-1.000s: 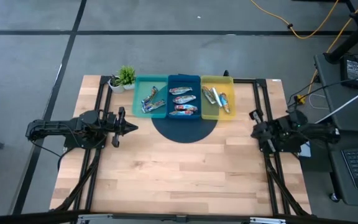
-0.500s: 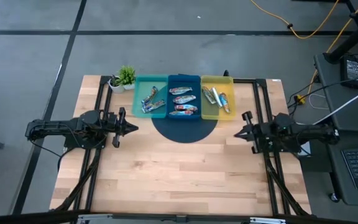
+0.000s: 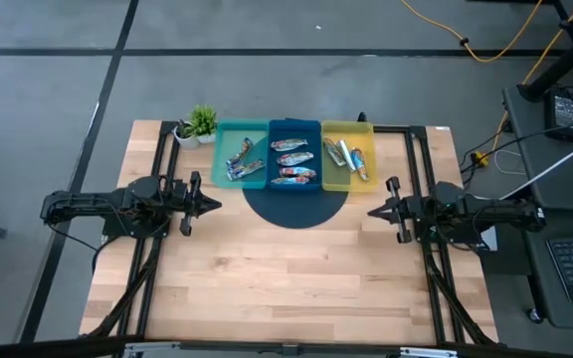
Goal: Pick and place Granola Bars by type
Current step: Return to Home Position
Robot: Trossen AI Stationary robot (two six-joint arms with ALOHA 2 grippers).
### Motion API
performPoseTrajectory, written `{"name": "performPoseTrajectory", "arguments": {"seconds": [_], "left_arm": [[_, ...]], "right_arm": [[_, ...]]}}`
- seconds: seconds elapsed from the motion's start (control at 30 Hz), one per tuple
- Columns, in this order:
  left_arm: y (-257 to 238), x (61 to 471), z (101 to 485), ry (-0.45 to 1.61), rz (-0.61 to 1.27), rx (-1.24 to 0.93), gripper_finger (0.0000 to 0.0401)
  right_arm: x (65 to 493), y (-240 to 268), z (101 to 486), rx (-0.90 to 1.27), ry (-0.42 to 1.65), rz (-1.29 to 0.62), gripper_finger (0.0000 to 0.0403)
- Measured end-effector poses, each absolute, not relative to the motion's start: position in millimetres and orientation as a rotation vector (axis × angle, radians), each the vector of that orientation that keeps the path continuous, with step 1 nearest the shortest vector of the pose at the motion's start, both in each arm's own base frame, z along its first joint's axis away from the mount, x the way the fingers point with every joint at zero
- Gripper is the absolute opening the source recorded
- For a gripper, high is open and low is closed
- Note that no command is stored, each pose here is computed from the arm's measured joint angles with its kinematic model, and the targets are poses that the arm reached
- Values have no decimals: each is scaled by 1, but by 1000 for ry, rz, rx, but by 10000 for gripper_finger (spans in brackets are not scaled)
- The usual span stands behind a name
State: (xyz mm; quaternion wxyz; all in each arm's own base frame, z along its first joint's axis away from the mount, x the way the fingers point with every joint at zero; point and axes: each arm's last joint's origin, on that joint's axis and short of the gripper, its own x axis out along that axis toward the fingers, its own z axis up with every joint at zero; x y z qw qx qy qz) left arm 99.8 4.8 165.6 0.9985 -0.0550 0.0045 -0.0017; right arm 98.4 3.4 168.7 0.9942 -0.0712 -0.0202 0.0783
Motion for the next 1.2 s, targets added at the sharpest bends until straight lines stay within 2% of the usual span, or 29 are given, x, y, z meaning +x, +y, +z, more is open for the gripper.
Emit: {"name": "performPoseTrajectory", "arguments": {"seconds": [0.13, 0.37, 1.2], "left_arm": [[5, 100, 166, 9, -3, -110, 7], [5, 100, 166, 9, -3, -110, 10], [5, 100, 166, 9, -3, -110, 6]], "right_arm": [[99, 2, 168, -214, -39, 121, 11], [99, 2, 168, -217, -37, 119, 30], [99, 2, 168, -217, -38, 119, 32]]}}
